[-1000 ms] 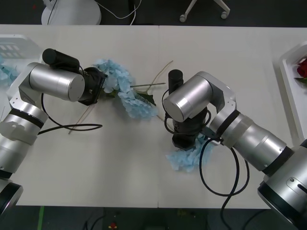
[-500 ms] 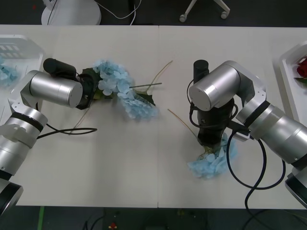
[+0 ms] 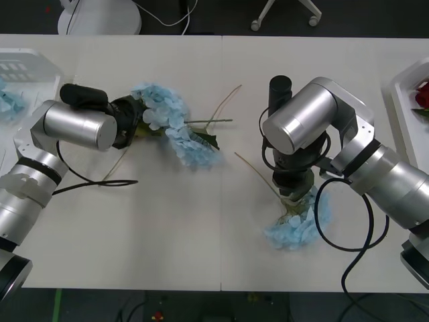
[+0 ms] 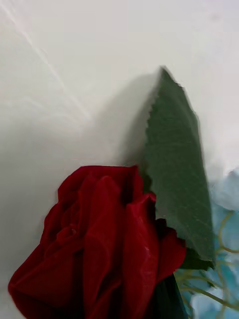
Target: Put the red flowers into the right box and the blue flowers into the left box
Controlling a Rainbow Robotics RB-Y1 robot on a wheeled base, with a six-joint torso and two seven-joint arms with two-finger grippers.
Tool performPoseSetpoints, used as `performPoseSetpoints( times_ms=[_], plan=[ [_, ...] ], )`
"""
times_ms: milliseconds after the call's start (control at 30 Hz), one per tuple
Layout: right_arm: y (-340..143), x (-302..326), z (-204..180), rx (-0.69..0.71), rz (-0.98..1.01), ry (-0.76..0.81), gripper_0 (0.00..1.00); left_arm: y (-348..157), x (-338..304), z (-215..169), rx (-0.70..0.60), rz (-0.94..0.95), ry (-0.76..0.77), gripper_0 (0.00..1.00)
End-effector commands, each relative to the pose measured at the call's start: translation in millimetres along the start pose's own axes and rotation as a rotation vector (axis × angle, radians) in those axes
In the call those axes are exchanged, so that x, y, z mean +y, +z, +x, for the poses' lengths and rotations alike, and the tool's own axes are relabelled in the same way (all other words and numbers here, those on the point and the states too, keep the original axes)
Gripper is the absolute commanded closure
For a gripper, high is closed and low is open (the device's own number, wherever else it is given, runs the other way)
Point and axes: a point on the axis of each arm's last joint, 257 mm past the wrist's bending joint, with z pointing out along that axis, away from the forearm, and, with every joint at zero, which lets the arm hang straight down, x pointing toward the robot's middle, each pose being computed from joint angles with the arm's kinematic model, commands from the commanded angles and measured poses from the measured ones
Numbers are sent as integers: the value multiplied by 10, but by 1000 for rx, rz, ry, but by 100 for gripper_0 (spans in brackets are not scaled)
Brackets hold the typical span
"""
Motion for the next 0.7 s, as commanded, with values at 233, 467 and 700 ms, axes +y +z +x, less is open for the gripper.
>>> performPoseSetpoints(
  times_ms=[233, 467, 700],
  plan=[
    [73, -196, 352, 98, 50, 99, 9, -709, -1200, 13, 53, 250, 46, 100],
    [138, -342, 516, 152, 70, 65, 9, -924, -1459, 115, 45, 327, 247, 100],
    [235, -505, 466, 131, 97, 48, 9, -960, -1302, 24, -23, 288, 737, 100]
  ],
)
